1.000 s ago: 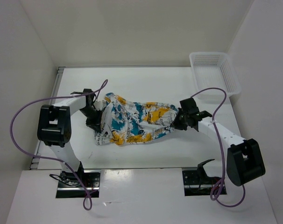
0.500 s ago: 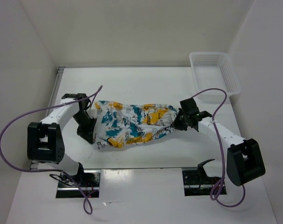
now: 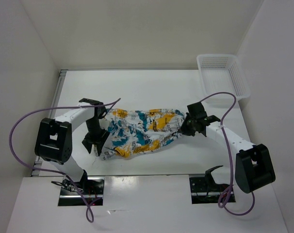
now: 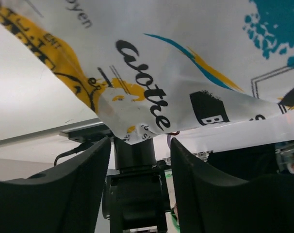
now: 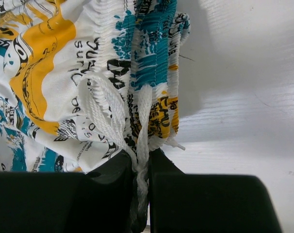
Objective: Fold and stack the shorts
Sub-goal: Fold the shorts
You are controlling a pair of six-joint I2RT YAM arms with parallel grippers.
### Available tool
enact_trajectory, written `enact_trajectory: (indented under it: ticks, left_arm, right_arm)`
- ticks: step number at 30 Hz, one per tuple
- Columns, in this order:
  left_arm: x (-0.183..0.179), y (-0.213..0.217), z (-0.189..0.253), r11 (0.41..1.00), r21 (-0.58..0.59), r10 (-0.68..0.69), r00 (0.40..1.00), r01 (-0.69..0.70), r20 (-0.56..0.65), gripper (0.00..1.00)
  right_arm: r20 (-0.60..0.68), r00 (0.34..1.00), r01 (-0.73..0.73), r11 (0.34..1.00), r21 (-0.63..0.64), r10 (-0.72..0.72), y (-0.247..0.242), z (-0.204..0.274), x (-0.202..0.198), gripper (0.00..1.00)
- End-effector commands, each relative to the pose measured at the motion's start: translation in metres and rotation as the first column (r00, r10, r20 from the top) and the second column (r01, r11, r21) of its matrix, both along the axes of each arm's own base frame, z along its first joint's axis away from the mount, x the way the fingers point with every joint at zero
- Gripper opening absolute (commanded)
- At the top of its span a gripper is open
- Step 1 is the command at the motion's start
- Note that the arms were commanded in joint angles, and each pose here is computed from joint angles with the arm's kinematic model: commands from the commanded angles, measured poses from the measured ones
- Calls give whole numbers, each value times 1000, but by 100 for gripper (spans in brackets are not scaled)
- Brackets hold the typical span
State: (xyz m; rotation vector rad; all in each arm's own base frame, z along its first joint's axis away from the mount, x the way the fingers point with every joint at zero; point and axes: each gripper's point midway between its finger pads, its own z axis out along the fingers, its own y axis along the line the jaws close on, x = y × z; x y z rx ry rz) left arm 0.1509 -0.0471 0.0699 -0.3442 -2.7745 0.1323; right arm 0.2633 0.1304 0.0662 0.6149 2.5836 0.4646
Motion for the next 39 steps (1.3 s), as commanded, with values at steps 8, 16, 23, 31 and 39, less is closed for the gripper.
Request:
enact_trajectory:
  ticks: [8,16,23,31,39]
  left_arm:
    - [144,-11,49,999,43,-48,857,30,513,65]
    - [106,-24,-61,984,114,-169,930,139,327,65]
    - [95,-5,-92,977,171,-174,939,127,297,66]
    - [153,-28,-98,988,114,-141,909,104,392,66]
    - [268,-30,-56,988,150,-109,808,25,580,68]
  right_arm:
    - [-4,1000,20,1000,-1,-20,-2,2,4,65]
    - [-49,996,81,996,42,-79,1,-10,2,87]
    - [-168,977,127,991,-40,-132,-15,-48,-24,100]
    - [-197,975,102,995,14,-98,1,-64,-11,9]
    - [10,984,179,983,-33,-179,-37,5,73,0]
